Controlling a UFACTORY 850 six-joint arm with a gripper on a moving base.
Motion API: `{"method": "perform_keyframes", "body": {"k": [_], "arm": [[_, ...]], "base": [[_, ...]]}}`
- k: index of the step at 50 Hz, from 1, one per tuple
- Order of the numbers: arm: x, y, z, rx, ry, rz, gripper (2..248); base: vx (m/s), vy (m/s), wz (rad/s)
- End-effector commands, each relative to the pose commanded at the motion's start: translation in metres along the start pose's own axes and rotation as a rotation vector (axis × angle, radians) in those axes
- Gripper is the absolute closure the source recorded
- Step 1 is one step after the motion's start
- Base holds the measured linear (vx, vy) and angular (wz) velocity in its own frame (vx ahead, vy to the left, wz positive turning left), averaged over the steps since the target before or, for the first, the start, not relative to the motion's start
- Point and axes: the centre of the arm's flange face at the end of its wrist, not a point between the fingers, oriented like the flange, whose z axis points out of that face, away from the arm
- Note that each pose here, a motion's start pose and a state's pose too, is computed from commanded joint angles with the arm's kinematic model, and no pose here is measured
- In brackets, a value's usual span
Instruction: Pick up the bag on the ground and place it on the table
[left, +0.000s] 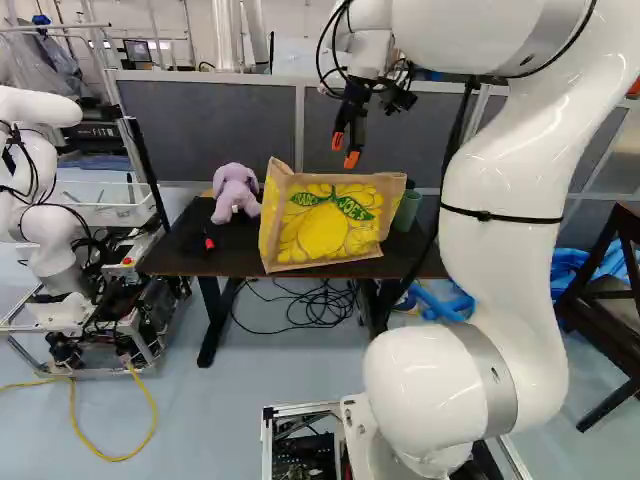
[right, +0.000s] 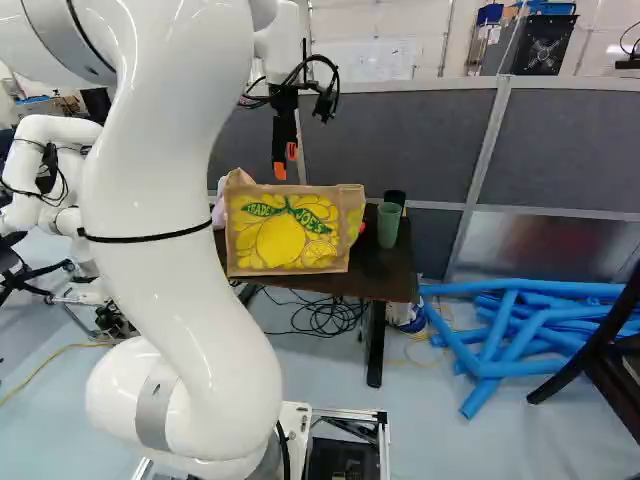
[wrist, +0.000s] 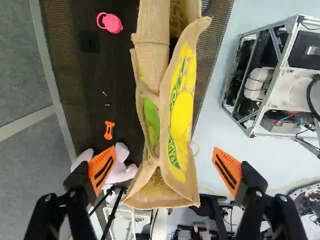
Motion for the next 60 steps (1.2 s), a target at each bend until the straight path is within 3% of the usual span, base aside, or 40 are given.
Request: {"method": "perform_keyframes", "body": {"k": [60], "arm": [[0.0000,0.0000,0.0000,0.000,0.000,0.000,3]], "base": [[-0.100,-0.003,0.002]]}}
